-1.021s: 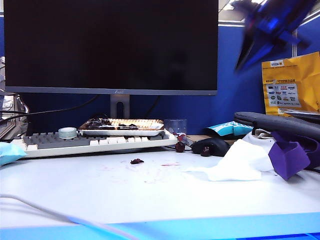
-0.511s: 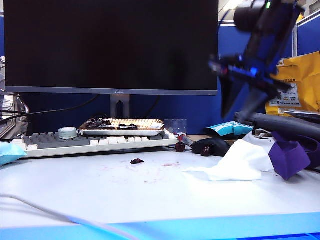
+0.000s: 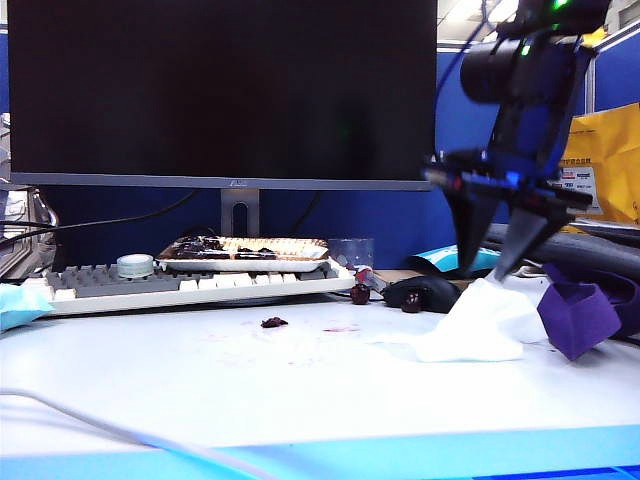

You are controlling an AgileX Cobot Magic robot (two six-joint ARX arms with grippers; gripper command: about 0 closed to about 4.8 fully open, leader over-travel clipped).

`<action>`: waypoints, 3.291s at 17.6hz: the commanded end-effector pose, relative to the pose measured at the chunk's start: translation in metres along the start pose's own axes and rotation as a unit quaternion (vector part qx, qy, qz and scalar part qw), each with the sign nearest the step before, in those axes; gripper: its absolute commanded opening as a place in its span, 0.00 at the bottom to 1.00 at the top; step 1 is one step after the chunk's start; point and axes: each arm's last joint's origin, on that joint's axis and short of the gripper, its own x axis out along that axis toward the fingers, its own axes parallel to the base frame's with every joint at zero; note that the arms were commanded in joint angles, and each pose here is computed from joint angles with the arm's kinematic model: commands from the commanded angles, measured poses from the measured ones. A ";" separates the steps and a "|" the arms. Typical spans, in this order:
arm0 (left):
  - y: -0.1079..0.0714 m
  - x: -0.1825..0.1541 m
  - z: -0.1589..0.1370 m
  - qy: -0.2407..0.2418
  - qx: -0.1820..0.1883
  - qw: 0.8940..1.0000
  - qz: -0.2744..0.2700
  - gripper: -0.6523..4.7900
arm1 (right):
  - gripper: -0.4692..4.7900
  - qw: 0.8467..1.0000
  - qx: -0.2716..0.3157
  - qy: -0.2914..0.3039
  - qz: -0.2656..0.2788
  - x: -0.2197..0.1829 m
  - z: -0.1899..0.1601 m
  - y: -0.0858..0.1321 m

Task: Use the wet wipes on the table to wipe the cherry juice off the table, then put the wipes back on the table.

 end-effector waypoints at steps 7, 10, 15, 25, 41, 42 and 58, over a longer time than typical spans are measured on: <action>0.000 0.000 -0.003 0.007 0.000 1.000 -0.001 0.11 | 0.49 0.999 -0.019 0.036 -0.009 0.047 0.004 -0.004; 0.000 0.000 -0.003 0.007 0.000 1.000 -0.001 0.11 | 0.20 0.997 -0.040 0.069 -0.010 0.063 0.000 -0.004; 0.000 0.000 -0.003 0.007 0.000 1.000 -0.001 0.11 | 0.08 0.991 -0.102 0.088 0.003 0.071 -0.005 0.016; 0.000 0.000 -0.003 0.007 0.000 1.000 -0.001 0.11 | 0.08 0.954 -0.295 0.013 0.045 0.056 0.016 0.124; 0.000 0.000 -0.003 0.007 0.000 1.000 -0.001 0.11 | 0.08 0.953 -0.248 0.172 0.040 0.098 0.049 0.143; 0.000 0.000 -0.003 0.007 0.000 1.000 -0.001 0.11 | 0.08 0.956 -0.244 0.161 0.002 0.100 0.051 0.141; 0.000 0.000 -0.003 0.007 0.000 1.000 -0.001 0.11 | 0.08 0.960 -0.161 0.226 0.027 0.110 0.041 0.136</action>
